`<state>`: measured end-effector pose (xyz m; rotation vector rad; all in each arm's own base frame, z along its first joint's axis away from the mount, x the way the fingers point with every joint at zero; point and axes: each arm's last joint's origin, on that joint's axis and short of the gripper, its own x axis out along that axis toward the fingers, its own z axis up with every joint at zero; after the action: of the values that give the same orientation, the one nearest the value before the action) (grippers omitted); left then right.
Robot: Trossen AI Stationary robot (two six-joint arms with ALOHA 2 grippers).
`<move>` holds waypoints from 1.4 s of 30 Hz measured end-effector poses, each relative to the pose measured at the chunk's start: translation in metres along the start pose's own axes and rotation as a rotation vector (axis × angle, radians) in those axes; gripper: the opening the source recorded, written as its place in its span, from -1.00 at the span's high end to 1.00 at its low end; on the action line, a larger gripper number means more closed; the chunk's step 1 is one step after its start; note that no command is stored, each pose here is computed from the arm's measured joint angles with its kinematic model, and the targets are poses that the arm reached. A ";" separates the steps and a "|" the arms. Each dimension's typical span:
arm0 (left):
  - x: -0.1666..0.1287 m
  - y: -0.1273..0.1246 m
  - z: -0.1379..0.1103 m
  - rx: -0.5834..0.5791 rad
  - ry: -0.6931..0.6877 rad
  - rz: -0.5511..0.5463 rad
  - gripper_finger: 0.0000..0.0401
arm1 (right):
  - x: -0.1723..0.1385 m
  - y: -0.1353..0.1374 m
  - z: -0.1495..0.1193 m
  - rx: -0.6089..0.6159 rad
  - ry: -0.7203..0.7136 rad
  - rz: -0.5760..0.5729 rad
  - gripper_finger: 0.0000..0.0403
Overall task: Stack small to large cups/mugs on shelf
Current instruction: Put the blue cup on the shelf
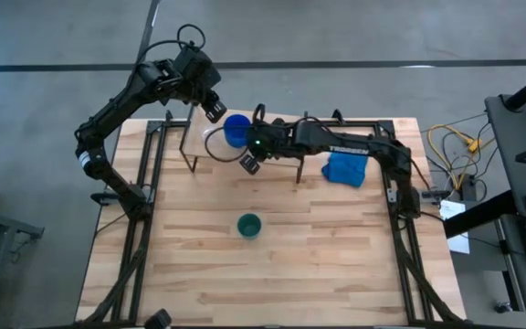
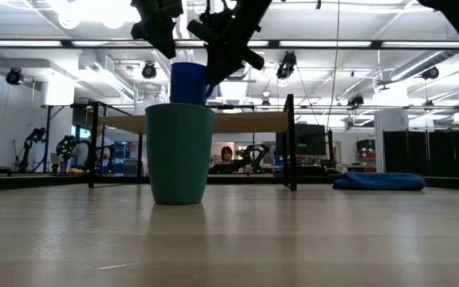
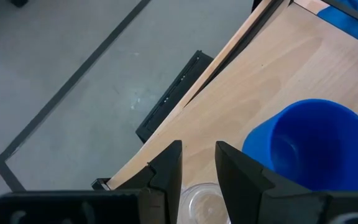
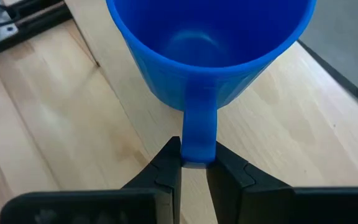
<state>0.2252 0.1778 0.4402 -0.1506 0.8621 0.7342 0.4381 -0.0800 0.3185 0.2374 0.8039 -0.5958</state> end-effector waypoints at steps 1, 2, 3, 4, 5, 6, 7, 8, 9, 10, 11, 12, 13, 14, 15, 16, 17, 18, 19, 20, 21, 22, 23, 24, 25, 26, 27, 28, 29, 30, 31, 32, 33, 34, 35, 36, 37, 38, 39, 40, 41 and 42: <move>0.000 0.000 0.000 0.001 0.000 0.000 0.59 | 0.000 0.001 0.002 -0.003 0.008 -0.002 0.76; 0.000 0.000 0.000 0.001 0.000 0.000 0.59 | 0.000 0.000 0.004 -0.005 0.020 -0.008 0.76; 0.000 0.000 0.000 0.002 -0.001 0.000 0.59 | 0.000 0.000 0.005 -0.010 0.036 -0.013 0.76; 0.000 0.000 0.000 0.002 -0.002 0.000 0.59 | 0.001 0.000 0.006 -0.015 0.052 -0.020 0.76; -0.001 0.000 0.000 0.002 -0.002 0.000 0.59 | 0.000 -0.001 0.007 -0.017 0.064 -0.024 0.76; -0.001 0.000 0.000 0.002 -0.002 0.000 0.59 | 0.000 -0.002 0.009 -0.017 0.071 -0.028 0.76; 0.000 0.000 0.000 0.002 -0.002 0.000 0.59 | -0.001 -0.002 0.010 -0.017 0.076 -0.029 0.76; 0.000 0.000 0.000 0.002 -0.001 0.000 0.59 | -0.003 -0.003 0.012 -0.016 0.075 -0.030 0.76; 0.000 0.000 0.000 0.002 0.000 0.000 0.59 | -0.004 -0.004 0.013 -0.014 0.076 -0.032 0.76; 0.000 0.000 0.000 0.002 0.001 0.000 0.59 | -0.005 -0.005 0.014 -0.013 0.076 -0.033 0.76; 0.000 0.000 0.000 0.002 0.000 0.000 0.59 | -0.005 -0.005 0.015 -0.012 0.073 -0.031 0.76; 0.000 0.000 0.000 0.002 0.000 0.000 0.59 | -0.005 -0.005 0.015 -0.011 0.075 -0.029 0.76; 0.000 0.000 0.000 0.002 0.000 0.000 0.59 | -0.005 -0.005 0.014 -0.013 0.082 -0.031 0.76; 0.000 0.000 0.000 0.002 0.000 0.000 0.59 | -0.004 -0.006 0.013 -0.016 0.092 -0.031 0.76; 0.000 0.000 0.000 0.002 0.000 0.000 0.59 | -0.004 -0.006 0.012 -0.018 0.101 -0.032 0.76; 0.000 0.000 0.000 0.002 0.001 0.000 0.59 | -0.003 -0.006 0.011 -0.018 0.107 -0.035 0.76; 0.000 0.000 0.000 0.002 0.000 0.000 0.59 | -0.003 -0.006 0.010 -0.014 0.114 -0.036 0.76; 0.000 0.000 0.000 0.002 -0.001 0.000 0.59 | -0.002 -0.007 0.010 -0.011 0.122 -0.039 0.76; -0.001 0.000 0.000 0.002 -0.002 0.001 0.59 | -0.002 -0.008 0.009 -0.009 0.128 -0.042 0.76; -0.001 0.000 0.000 0.002 -0.002 0.001 0.59 | -0.001 -0.008 0.008 -0.009 0.131 -0.043 0.76; -0.001 0.000 0.000 0.002 -0.002 0.001 0.59 | -0.001 -0.008 0.008 -0.009 0.132 -0.044 0.76; 0.000 0.000 0.000 0.002 -0.001 0.000 0.59 | -0.001 -0.009 0.008 -0.006 0.132 -0.045 0.76; 0.000 0.000 0.000 0.002 -0.001 0.000 0.59 | -0.001 -0.009 0.008 -0.005 0.131 -0.045 0.76; 0.000 0.000 0.000 0.002 0.000 0.000 0.59 | 0.000 -0.009 0.008 -0.004 0.130 -0.044 0.76; 0.000 0.000 0.000 0.002 0.000 0.000 0.59 | 0.000 -0.009 0.009 -0.003 0.129 -0.045 0.76; 0.000 0.000 0.000 0.002 0.000 0.000 0.59 | 0.001 -0.010 0.008 -0.002 0.130 -0.046 0.76; 0.000 0.000 0.000 0.002 0.000 0.000 0.59 | 0.002 -0.010 0.007 -0.003 0.136 -0.047 0.76; 0.000 0.000 0.000 0.002 0.000 0.000 0.59 | 0.003 -0.010 0.006 -0.004 0.142 -0.049 0.76; 0.000 0.000 0.000 0.002 0.000 0.000 0.59 | 0.005 -0.011 0.005 -0.001 0.148 -0.052 0.76; 0.000 0.000 0.000 0.001 -0.001 0.000 0.59 | 0.006 -0.011 0.005 0.002 0.149 -0.053 0.76; 0.000 0.000 0.000 0.001 -0.002 0.000 0.59 | 0.007 -0.011 0.004 0.002 0.150 -0.054 0.76; 0.000 0.000 0.000 0.001 -0.002 0.000 0.59 | 0.008 -0.011 0.003 0.002 0.153 -0.055 0.76; 0.000 0.000 0.000 0.001 -0.002 0.000 0.59 | 0.009 -0.011 0.002 0.001 0.155 -0.057 0.76; 0.000 0.000 0.000 0.001 -0.002 0.001 0.59 | 0.010 -0.011 0.001 0.000 0.158 -0.059 0.75; 0.000 0.000 0.000 0.001 -0.002 0.001 0.59 | 0.012 -0.011 0.000 -0.001 0.161 -0.060 0.75; 0.000 0.000 0.000 0.001 -0.002 0.000 0.59 | 0.013 -0.011 -0.001 -0.002 0.162 -0.061 0.75; 0.000 0.000 0.000 0.001 -0.002 0.000 0.59 | 0.013 -0.010 -0.001 -0.001 0.161 -0.060 0.74; 0.000 0.000 0.000 0.001 -0.002 0.000 0.59 | 0.013 -0.010 -0.001 -0.001 0.158 -0.059 0.73; 0.000 0.000 0.000 0.001 -0.002 0.001 0.59 | 0.013 -0.010 -0.001 -0.001 0.157 -0.059 0.72; 0.000 0.000 0.000 0.001 -0.002 0.001 0.59 | 0.012 -0.010 0.000 0.000 0.156 -0.058 0.71; 0.000 0.000 0.000 0.001 -0.002 0.001 0.59 | 0.012 -0.010 0.001 0.001 0.152 -0.057 0.69; 0.000 0.000 0.000 0.001 -0.002 0.000 0.59 | 0.012 -0.010 0.001 0.002 0.148 -0.055 0.67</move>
<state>0.2250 0.1777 0.4407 -0.1489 0.8610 0.7342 0.4393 -0.0936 0.3109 0.2641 0.9550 -0.6359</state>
